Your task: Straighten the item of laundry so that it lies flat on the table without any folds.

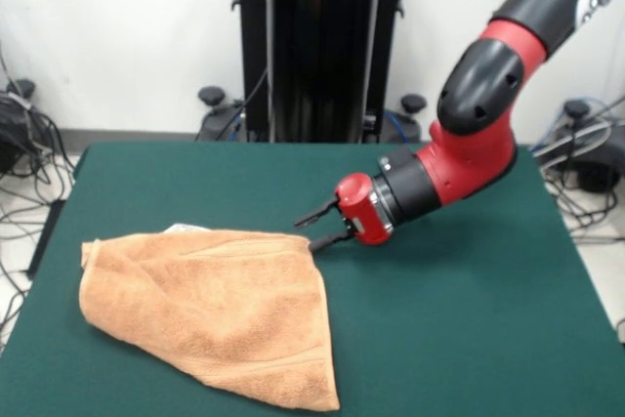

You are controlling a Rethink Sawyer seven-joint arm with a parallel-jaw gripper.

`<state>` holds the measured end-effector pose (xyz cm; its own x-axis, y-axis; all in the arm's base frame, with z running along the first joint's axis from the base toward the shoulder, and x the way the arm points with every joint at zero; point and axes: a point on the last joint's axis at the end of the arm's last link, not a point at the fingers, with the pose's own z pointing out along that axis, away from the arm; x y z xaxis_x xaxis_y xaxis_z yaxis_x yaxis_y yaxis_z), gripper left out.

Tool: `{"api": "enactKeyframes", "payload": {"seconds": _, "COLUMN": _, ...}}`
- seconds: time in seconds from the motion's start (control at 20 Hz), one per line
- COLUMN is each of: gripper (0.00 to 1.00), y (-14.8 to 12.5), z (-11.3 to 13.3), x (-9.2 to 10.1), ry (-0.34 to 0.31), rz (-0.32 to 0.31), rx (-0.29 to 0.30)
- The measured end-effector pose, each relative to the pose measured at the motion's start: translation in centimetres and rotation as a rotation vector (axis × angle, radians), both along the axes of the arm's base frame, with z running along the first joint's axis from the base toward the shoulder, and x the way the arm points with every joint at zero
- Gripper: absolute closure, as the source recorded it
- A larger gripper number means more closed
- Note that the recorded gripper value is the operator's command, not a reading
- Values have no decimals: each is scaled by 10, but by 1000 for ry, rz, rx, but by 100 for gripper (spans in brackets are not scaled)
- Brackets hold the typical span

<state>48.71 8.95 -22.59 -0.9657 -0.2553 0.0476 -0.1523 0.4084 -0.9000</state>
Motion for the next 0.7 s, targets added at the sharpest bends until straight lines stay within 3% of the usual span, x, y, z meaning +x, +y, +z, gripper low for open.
{"api": "enactKeyframes", "payload": {"seconds": 0.7, "gripper": 0, "y": -11, "z": 1, "x": 9, "ry": -21, "rz": -42, "rx": 14}}
